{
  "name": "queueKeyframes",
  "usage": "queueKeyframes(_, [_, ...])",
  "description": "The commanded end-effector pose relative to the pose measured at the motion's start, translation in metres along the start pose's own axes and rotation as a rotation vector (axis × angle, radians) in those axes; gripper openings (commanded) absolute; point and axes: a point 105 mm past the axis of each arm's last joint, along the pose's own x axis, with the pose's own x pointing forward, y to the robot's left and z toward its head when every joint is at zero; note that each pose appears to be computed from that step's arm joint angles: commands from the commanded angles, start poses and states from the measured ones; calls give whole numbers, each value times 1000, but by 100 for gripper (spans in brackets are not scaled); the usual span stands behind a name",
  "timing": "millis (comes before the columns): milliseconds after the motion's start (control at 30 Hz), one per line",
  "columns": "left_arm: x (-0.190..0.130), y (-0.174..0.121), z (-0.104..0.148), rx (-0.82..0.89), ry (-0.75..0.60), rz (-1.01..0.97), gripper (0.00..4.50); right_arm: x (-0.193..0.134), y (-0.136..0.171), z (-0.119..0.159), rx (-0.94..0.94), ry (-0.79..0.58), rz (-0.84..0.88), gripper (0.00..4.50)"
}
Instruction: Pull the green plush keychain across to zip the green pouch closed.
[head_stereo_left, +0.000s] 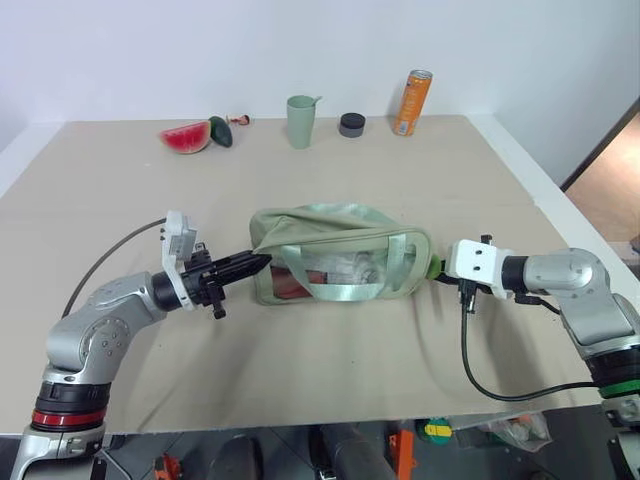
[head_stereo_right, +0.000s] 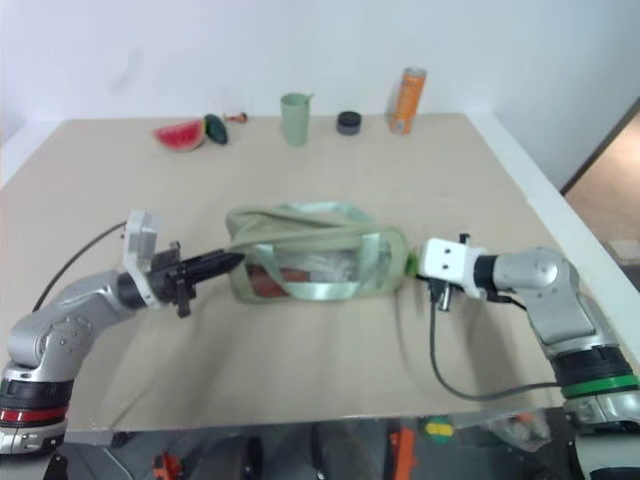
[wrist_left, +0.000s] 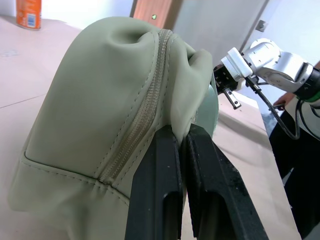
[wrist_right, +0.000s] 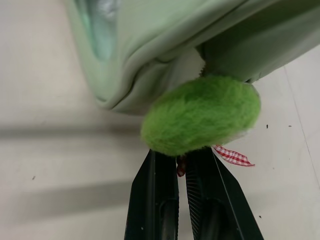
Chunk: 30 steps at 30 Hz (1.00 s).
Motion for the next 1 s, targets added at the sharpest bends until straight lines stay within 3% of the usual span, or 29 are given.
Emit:
queueKeyframes(33, [-6, 6, 11, 9, -29, 43, 0, -4, -17, 4, 39, -20, -48, 22])
queueKeyframes(67, [-6, 6, 11, 13, -27, 44, 0, -7, -24, 7, 66, -38, -66, 22])
queueKeyframes(100, [-6, 6, 10, 10, -23, 46, 0, -10, -29, 11, 88, -61, -77, 79])
queueKeyframes(133, [-6, 6, 10, 11, -20, 52, 0, -14, -34, 16, 116, -93, -86, 106])
queueKeyframes(300, [-7, 7, 19, -20, -65, 57, 172, -32, -46, 27, 200, -157, -104, 266])
queueKeyframes(333, [-7, 5, 21, -23, -68, 48, 215, -36, -48, 27, 206, -162, -118, 333])
queueKeyframes(367, [-8, 3, 23, -23, -67, 42, 273, -39, -52, 28, 220, -171, -137, 371])
queueKeyframes(400, [-9, 2, 25, -11, -66, 45, 279, -43, -49, 29, 249, -179, -115, 379])
queueKeyframes(467, [-14, -2, 34, 1, -96, 51, 349, -52, -46, 31, 301, -203, -89, 449])
queueKeyframes(567, [-27, 0, 49, 31, -137, 105, 445, -71, -39, 30, 400, -232, -55, 450])
queueKeyframes(800, [-81, 23, 53, 10, -172, 340, 445, -119, -45, 25, 628, -373, -152, 450])
queueKeyframes(1000, [-101, 27, 40, 6, -151, 417, 445, -118, -26, 21, 686, -376, -160, 450])
